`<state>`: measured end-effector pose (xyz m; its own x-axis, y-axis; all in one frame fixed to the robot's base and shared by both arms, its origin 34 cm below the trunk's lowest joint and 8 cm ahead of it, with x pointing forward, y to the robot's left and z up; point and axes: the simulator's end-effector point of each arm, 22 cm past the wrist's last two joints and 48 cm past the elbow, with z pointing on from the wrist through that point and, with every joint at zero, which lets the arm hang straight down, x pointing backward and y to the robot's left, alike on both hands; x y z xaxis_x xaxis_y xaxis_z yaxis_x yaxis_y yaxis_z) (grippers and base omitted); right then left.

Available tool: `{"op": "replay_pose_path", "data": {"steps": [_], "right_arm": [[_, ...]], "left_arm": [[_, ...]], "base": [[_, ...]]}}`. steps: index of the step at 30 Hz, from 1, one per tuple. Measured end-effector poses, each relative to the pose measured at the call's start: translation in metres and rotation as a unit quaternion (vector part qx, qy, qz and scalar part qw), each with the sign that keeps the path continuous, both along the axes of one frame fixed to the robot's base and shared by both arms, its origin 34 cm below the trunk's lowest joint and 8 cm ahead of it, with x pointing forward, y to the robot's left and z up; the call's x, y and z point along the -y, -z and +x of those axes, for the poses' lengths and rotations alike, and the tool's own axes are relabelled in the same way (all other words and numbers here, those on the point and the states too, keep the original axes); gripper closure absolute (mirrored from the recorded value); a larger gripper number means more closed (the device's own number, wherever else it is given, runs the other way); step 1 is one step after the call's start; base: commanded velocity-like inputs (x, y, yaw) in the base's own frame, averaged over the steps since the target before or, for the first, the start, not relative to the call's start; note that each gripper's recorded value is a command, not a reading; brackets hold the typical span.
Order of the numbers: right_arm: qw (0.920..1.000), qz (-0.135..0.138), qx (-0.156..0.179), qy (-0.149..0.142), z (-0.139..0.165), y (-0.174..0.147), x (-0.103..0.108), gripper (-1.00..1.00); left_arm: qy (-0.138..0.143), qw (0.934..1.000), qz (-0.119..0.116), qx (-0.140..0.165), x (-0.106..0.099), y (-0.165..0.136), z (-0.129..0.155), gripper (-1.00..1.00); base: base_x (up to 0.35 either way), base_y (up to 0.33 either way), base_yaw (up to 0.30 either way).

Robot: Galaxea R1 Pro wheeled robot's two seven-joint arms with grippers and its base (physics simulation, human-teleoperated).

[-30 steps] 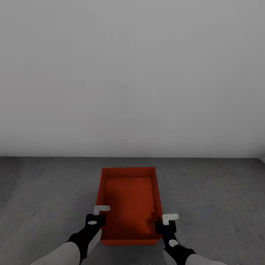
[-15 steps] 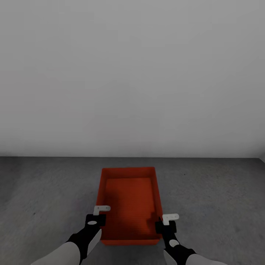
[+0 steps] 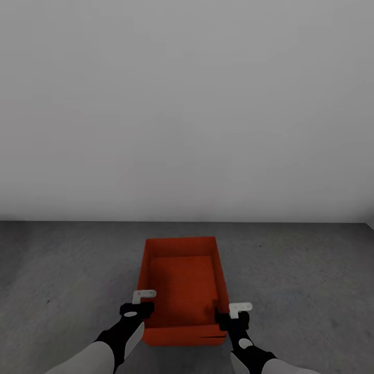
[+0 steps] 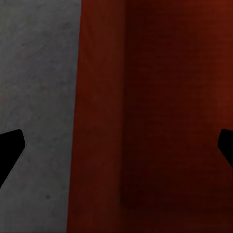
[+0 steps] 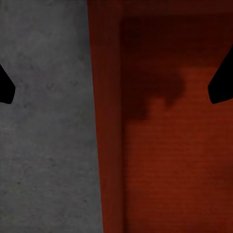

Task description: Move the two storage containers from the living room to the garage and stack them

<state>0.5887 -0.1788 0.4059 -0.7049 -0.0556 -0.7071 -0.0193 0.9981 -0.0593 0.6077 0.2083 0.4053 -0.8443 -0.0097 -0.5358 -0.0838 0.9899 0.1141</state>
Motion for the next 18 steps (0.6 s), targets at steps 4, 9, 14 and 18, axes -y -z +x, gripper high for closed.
{"op": "replay_pose_path", "data": {"steps": [4, 9, 14, 18], "right_arm": [[1.0000, 0.000, 0.000, 0.000, 0.0000, 0.0000, 0.0000, -1.00], [1.0000, 0.000, 0.000, 0.000, 0.0000, 0.0000, 0.0000, -1.00], [1.0000, 0.000, 0.000, 0.000, -0.0001, 0.0001, 0.0000, -1.00], [1.0000, 0.000, 0.000, 0.000, -0.0001, 0.0001, 0.0000, -1.00]], "left_arm": [[0.000, 1.0000, 0.000, 0.000, 0.0007, 0.0000, -0.0001, -1.00], [0.000, 1.0000, 0.000, 0.000, 0.0007, 0.0001, -0.0003, -1.00], [0.000, 1.0000, 0.000, -0.001, 0.0006, 0.0000, -0.0002, -1.00], [0.000, 1.0000, 0.000, -0.001, 0.0011, 0.0000, -0.0002, -1.00]], "base": [[0.000, 0.000, 0.000], [0.000, 0.000, 0.000], [0.000, 0.000, 0.000], [0.000, 0.000, 0.000]]}}
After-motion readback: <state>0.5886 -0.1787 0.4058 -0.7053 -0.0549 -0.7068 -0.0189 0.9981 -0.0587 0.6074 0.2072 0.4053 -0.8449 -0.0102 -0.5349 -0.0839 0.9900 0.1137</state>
